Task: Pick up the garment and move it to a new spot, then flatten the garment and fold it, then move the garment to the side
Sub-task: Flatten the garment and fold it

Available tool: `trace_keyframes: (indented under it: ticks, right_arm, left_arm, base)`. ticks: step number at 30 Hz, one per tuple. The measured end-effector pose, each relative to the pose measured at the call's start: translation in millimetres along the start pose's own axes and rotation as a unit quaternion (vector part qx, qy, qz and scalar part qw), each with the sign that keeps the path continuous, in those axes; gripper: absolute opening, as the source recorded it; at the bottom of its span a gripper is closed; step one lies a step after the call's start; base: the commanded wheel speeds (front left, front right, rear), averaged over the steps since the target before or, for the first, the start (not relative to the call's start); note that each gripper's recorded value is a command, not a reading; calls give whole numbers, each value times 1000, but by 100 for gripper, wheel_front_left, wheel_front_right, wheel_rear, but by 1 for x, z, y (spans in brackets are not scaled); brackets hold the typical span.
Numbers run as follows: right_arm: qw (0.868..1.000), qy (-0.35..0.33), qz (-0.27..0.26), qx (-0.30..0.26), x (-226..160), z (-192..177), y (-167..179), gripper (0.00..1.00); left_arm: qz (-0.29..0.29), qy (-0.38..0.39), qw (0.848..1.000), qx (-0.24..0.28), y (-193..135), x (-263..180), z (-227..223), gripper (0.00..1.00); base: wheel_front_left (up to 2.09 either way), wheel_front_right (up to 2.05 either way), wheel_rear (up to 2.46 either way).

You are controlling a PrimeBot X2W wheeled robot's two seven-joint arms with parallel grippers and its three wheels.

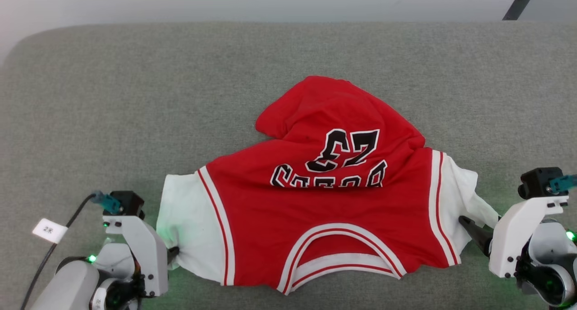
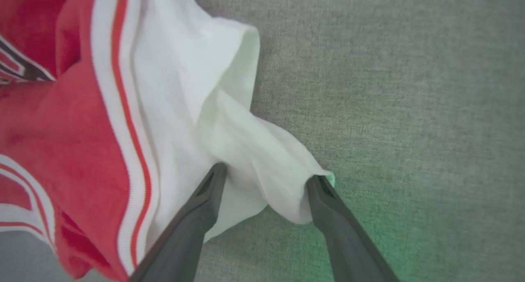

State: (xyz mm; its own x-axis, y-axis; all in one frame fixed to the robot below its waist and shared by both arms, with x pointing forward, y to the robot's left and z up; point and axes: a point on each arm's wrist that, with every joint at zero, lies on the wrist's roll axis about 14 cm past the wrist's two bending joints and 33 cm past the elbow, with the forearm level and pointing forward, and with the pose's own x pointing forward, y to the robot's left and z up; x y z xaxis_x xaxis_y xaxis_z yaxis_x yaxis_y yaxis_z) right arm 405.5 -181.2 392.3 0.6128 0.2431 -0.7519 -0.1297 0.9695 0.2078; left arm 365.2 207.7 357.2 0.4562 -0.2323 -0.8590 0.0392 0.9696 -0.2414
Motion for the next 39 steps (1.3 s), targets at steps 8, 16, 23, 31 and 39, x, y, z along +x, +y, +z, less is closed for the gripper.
trace_keyframes:
  ticks: [8,16,23,31,39]
  right_arm:
    - [999,33,-3,10,13,-4,-6,0]
    - [997,40,31,54,5,10,4,0]
    - [996,-33,69,48,-29,80,20,0]
    - [978,-170,122,19,-95,180,64,0]
    - [931,-334,148,14,-178,274,100,0]
  left_arm:
    - [-2,1,1000,-1,-1,1,-1,0]
    - [-3,0,1000,16,-1,-6,9,0]
    - [-14,-61,996,66,-18,-45,75,0]
    - [-6,-171,976,135,-45,-128,167,0]
    - [20,-309,931,193,-75,-223,246,0]
  base:
    - [0,0,0]
    - [0,0,0]
    - [0,0,0]
    - [0,0,0]
    - [0,0,0]
